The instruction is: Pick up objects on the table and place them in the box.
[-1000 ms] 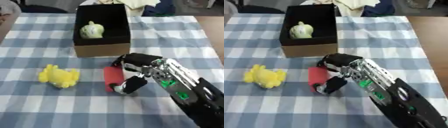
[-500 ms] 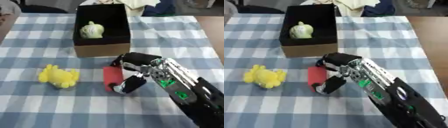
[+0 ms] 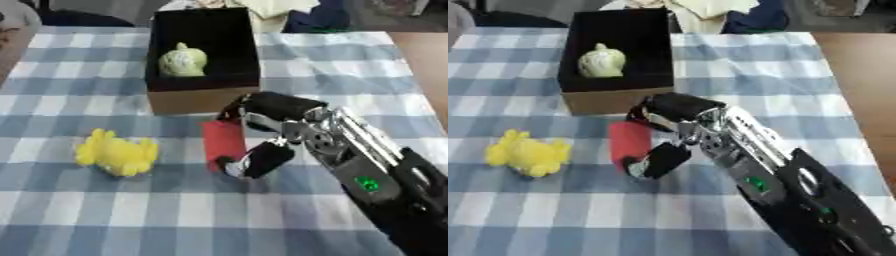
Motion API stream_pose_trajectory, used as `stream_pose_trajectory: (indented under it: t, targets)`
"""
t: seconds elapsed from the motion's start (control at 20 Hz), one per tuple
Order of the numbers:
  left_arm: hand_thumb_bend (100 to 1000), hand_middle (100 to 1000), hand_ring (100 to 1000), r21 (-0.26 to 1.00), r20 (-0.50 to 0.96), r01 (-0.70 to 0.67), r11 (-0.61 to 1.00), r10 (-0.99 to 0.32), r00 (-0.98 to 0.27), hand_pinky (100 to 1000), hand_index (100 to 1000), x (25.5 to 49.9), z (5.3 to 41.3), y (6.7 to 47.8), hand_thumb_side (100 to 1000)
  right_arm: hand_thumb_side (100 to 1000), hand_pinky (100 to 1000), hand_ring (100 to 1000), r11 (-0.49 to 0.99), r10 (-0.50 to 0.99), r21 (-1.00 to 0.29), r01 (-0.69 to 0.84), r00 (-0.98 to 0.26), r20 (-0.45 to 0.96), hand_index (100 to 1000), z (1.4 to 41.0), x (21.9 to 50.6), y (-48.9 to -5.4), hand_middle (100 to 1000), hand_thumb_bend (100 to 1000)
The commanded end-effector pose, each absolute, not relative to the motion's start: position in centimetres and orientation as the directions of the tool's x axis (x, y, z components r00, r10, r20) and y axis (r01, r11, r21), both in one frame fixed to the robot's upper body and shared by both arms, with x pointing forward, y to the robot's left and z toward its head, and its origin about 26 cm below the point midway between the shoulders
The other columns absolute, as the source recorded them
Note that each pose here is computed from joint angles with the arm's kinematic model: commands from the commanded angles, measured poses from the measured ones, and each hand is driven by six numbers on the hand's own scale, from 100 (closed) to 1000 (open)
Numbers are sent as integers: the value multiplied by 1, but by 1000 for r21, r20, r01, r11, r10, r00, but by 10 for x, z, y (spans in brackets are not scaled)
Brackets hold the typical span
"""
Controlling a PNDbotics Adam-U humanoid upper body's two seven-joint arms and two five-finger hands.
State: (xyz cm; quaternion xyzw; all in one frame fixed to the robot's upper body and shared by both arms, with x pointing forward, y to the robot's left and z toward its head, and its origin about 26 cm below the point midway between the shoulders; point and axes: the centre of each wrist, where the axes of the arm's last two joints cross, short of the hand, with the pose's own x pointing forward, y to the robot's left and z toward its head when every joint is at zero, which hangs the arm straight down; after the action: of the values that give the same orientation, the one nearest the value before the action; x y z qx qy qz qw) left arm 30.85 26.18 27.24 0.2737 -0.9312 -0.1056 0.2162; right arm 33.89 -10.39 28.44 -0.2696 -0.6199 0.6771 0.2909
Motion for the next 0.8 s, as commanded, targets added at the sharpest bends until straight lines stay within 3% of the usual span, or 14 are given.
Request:
stream_pose_trajectory:
  t: [0.05, 0.45, 0.8]
  targets:
    - [100, 673, 747, 313, 315, -478, 821, -565, -763, 567, 826, 305, 281, 265, 940, 428, 894, 882, -25, 714, -999, 23, -700, -34, 779, 316, 324, -111, 663, 100]
    - [100, 672, 747, 309, 311, -486, 817, -570, -761, 567, 825, 304, 281, 267, 940, 398, 896, 882, 75, 716, -988, 133, -697, -39, 785, 368, 303, -121, 671, 100]
    - [100, 672, 745, 306, 305, -490, 816, -571, -762, 567, 825, 304, 283, 267, 939, 361, 900, 886, 109, 772, -968, 225, -633, -60, 784, 399, 312, -118, 672, 100]
